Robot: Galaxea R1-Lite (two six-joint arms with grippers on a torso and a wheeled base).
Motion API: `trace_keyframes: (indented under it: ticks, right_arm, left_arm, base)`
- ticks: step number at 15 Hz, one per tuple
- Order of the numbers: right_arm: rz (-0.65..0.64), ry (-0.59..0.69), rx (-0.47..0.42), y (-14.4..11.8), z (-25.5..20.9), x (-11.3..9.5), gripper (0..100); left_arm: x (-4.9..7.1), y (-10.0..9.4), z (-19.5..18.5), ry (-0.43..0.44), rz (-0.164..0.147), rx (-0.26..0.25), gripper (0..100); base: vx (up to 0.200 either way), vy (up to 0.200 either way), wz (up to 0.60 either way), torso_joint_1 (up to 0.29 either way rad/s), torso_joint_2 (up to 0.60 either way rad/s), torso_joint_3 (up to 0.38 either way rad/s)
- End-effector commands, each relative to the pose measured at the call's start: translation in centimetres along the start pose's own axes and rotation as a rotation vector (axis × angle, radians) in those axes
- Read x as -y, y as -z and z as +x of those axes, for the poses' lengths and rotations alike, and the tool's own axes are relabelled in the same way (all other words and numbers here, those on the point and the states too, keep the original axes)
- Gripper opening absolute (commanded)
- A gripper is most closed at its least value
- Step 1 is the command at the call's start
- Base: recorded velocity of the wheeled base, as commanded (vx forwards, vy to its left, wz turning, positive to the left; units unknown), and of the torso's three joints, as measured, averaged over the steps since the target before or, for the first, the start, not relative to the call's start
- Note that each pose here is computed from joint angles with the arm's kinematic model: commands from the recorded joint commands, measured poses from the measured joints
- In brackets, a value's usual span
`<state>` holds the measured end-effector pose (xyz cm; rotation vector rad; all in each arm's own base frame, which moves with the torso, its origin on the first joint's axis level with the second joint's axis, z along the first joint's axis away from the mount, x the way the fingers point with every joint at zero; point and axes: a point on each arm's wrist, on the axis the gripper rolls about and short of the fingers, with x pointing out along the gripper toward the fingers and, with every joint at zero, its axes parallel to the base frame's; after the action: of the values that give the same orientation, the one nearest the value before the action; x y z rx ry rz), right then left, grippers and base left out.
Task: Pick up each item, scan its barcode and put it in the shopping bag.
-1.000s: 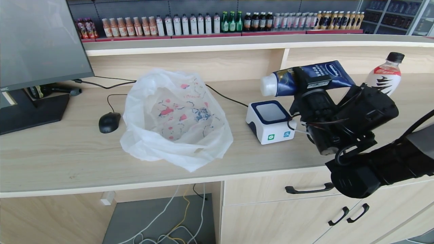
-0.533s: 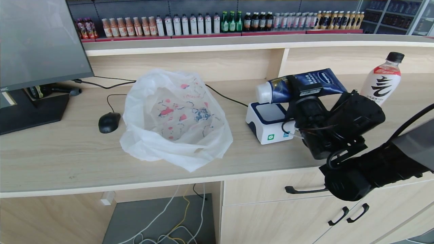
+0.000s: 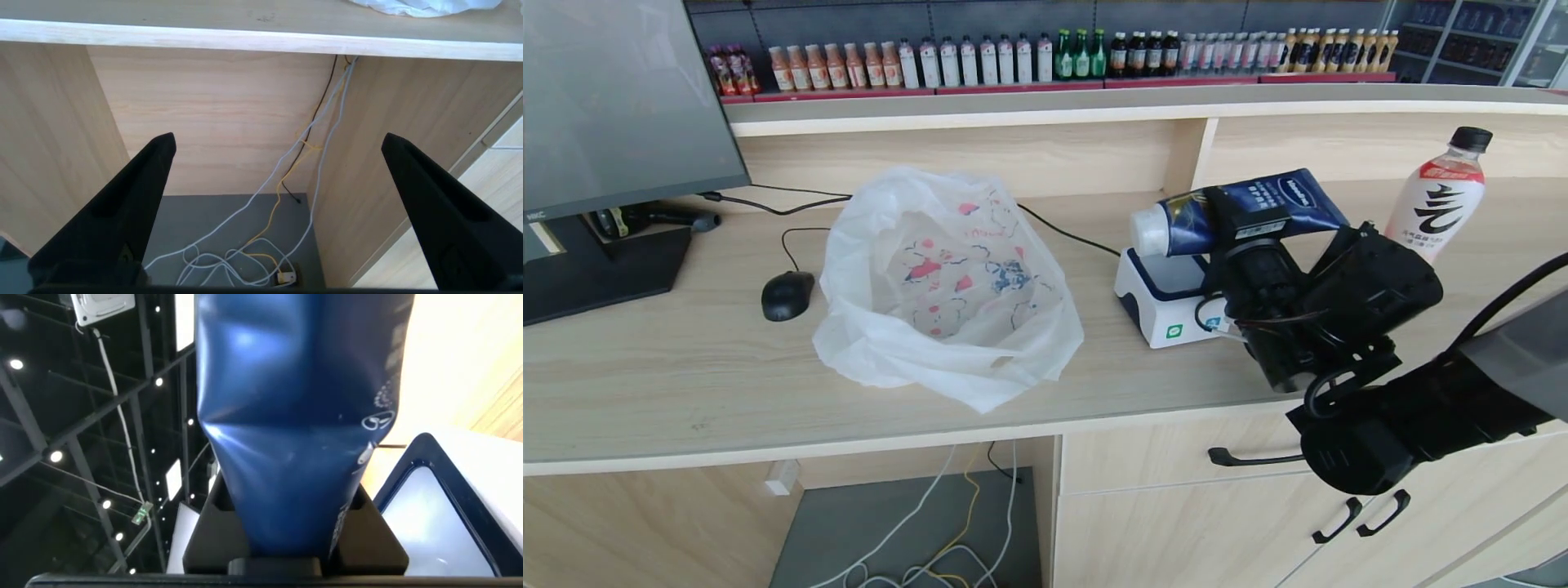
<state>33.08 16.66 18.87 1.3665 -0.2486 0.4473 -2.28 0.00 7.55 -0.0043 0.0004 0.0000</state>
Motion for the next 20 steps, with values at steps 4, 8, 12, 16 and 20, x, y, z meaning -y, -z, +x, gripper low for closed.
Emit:
trace_keyframes:
  ticks: [4, 8, 12, 16, 20]
  right_arm:
    - [0.014, -0.046, 0.02, -0.8, 0.0, -2.0, 0]
    - [0.013, -0.041, 0.023, -1.0, 0.1, -1.7, 0]
    - [0.001, -0.012, 0.032, -1.4, 0.3, -0.5, 0]
    - [-0.005, -0.002, 0.035, -2.5, 0.5, 0.4, 0]
    - [-0.001, 0.002, 0.022, -2.1, 0.4, 0.4, 0]
  left_arm:
    - [0.0, 0.0, 0.0, 0.0, 0.0, 0.0, 100]
    - [0.0, 0.0, 0.0, 0.0, 0.0, 0.0, 100]
    - [0.0, 0.0, 0.0, 0.002, 0.0, 0.0, 100]
    - [0.0, 0.0, 0.0, 0.0, 0.0, 0.0, 100]
    - [0.0, 0.0, 0.0, 0.0, 0.0, 0.0, 100]
  base:
    - [0.0, 0.0, 0.0, 0.0, 0.0, 0.0]
    - [0.0, 0.0, 0.0, 0.0, 0.0, 0.0]
    - [0.0, 0.0, 0.0, 0.0, 0.0, 0.0]
    - [0.0, 0.0, 0.0, 0.0, 0.0, 0.0]
    - [0.0, 0.0, 0.0, 0.0, 0.0, 0.0]
